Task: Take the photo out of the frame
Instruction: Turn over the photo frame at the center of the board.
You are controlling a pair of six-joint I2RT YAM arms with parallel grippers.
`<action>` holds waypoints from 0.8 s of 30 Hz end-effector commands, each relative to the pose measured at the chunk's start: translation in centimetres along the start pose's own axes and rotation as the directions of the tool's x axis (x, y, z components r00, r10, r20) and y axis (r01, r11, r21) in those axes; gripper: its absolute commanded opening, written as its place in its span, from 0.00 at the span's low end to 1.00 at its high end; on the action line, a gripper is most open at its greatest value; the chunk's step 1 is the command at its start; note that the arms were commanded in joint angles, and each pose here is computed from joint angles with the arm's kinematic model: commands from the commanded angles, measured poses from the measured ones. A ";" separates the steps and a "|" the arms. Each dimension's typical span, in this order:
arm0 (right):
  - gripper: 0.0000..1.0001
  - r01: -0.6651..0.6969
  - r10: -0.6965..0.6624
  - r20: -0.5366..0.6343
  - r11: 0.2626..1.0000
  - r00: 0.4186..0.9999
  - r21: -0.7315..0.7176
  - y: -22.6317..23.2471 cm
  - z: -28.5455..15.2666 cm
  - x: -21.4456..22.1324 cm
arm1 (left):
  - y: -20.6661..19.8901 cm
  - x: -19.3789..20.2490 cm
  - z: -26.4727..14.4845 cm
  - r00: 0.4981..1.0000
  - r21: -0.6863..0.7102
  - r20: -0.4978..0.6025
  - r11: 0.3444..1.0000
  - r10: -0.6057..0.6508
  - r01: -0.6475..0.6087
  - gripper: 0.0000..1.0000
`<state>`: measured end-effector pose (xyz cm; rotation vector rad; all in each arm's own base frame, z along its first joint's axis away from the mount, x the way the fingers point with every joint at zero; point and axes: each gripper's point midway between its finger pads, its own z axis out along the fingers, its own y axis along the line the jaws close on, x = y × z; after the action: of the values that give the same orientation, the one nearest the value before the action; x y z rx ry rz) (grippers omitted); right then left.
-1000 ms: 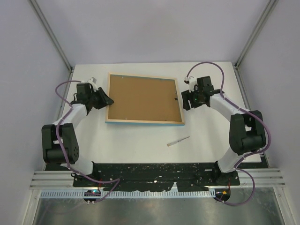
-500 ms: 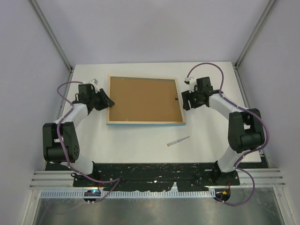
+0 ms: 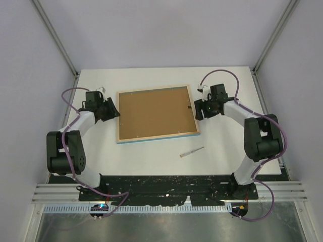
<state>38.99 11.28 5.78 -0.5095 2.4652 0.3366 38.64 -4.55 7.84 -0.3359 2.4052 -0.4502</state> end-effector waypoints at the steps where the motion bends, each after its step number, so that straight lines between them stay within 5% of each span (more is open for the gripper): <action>1: 0.68 -0.010 0.010 0.017 1.000 1.000 -0.022 0.3 0.2 -0.5 | 0.4 -1.7 -0.3 0.997 -0.032 0.053 0.998 0.049 -0.047 0.45; 14: 0.66 -0.031 0.031 0.008 0.999 0.999 -0.012 0.2 0.6 -0.4 | 1.5 -2.4 -0.8 0.995 -0.137 0.064 0.988 0.075 -0.066 0.51; 24: 0.66 -0.040 0.041 -0.013 0.997 0.999 0.071 -0.6 3.0 -1.2 | 0.6 -3.0 -2.2 0.985 -0.180 0.089 0.975 0.150 -0.133 0.77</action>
<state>39.54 11.87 3.71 -0.4852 2.5237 0.3013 38.31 -2.98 7.47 -0.2962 2.4432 -0.2052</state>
